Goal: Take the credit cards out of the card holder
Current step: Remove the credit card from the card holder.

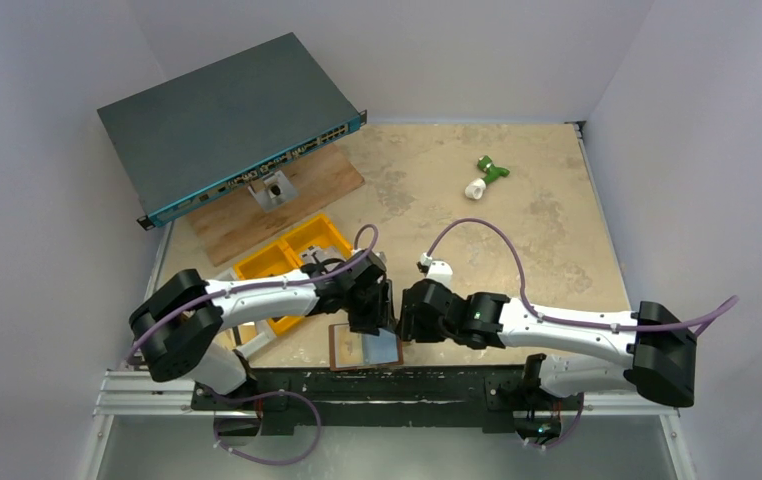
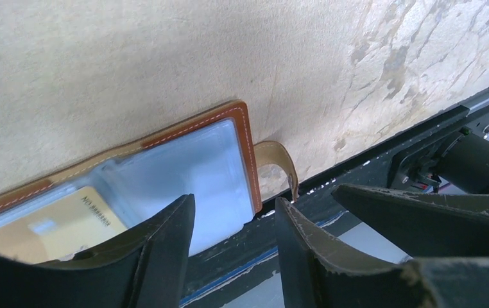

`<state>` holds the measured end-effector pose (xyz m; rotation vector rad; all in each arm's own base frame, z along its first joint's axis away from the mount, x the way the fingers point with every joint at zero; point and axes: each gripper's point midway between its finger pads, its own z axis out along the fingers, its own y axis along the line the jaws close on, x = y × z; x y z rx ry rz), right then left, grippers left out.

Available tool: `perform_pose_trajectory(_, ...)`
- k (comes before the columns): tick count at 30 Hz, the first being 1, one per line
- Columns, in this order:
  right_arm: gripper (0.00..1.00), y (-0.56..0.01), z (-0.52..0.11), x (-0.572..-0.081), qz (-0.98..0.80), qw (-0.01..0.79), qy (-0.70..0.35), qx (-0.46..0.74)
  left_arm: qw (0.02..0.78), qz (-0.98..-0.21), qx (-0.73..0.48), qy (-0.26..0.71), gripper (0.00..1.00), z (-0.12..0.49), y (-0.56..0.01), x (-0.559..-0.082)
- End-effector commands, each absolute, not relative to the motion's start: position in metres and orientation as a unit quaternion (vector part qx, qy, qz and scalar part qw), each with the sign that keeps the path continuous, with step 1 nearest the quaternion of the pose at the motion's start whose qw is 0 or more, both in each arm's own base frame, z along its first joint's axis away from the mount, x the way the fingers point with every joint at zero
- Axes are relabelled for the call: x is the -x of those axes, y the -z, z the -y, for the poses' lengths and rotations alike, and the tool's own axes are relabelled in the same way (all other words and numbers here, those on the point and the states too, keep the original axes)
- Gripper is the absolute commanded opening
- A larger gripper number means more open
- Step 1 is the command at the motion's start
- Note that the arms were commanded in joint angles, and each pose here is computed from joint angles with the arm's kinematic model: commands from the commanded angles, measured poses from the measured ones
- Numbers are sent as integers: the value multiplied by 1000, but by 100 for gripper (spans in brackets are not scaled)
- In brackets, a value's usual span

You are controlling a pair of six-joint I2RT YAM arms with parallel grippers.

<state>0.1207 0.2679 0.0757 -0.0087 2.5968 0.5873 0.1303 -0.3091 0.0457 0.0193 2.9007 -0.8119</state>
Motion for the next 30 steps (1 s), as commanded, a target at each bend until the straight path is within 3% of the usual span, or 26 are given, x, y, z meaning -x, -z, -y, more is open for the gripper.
perform_pose_trajectory(1, 43, -86, -281, -128, -938, 250, -240, -4, 127, -952, -23, 279, 49, 306, -87, -145)
perform_pose_trajectory(9, 42, -102, -343, -123, -914, 218, -340, 37, 174, -966, 17, 191, 50, 221, -87, -138)
perform_pose_trajectory(13, 41, -96, -374, -116, -904, 186, -381, 51, 169, -968, 43, 181, 39, 195, -71, -127)
perform_pose_trajectory(23, 36, -64, -390, -108, -913, 142, -379, 59, 155, -966, 55, 201, 20, 199, -56, -125)
perform_pose_trajectory(30, 34, -47, -380, -111, -920, 135, -364, 42, 140, -966, 49, 211, 14, 209, -47, -124)
